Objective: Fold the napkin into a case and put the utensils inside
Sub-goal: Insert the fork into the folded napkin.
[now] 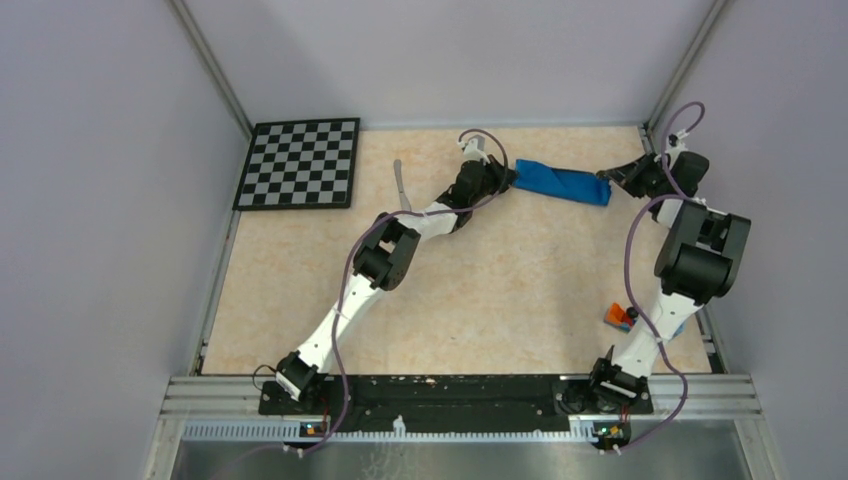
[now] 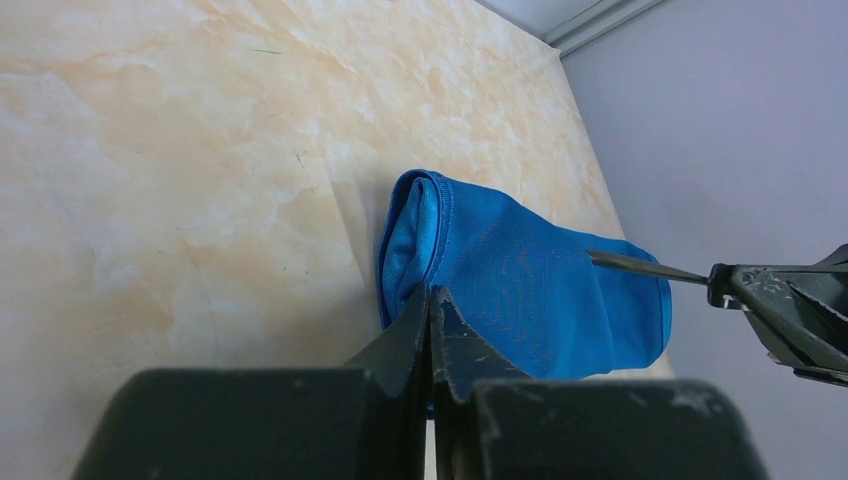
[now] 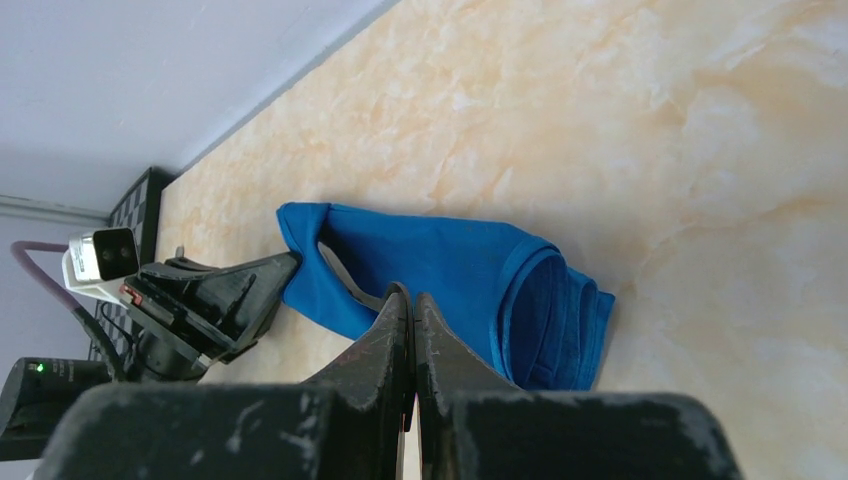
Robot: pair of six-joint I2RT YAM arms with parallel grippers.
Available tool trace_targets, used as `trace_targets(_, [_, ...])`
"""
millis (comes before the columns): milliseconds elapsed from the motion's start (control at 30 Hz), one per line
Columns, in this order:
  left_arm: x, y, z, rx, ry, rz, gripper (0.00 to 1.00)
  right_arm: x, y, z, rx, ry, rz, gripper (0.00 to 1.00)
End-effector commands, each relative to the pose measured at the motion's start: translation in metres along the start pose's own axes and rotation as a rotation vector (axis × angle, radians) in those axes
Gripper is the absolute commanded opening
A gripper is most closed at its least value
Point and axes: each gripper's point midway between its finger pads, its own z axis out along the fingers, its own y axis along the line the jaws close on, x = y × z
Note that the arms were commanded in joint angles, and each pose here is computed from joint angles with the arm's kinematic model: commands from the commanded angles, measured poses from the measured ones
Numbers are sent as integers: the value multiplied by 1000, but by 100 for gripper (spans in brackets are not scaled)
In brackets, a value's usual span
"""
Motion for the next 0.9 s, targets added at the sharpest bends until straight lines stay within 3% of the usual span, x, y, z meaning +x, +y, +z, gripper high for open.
trace_targets(0, [9, 15, 0, -18, 13, 19, 3, -4, 13, 15, -47, -4, -43, 0])
trace_targets(333, [9, 14, -1, -11, 20, 42, 3, 12, 4, 46, -117, 1, 41, 4])
trace_targets(633, [-6, -7, -6, 25, 24, 112, 7, 4, -11, 52, -21, 7, -41, 24])
trace_targets(700, [-11, -16, -9, 36, 27, 131, 12, -1, -15, 52, 24, 17, -76, 30])
trace_targets(867, [-38, -51, -26, 99, 43, 188, 33, -10, -16, 39, 127, 37, -142, 43])
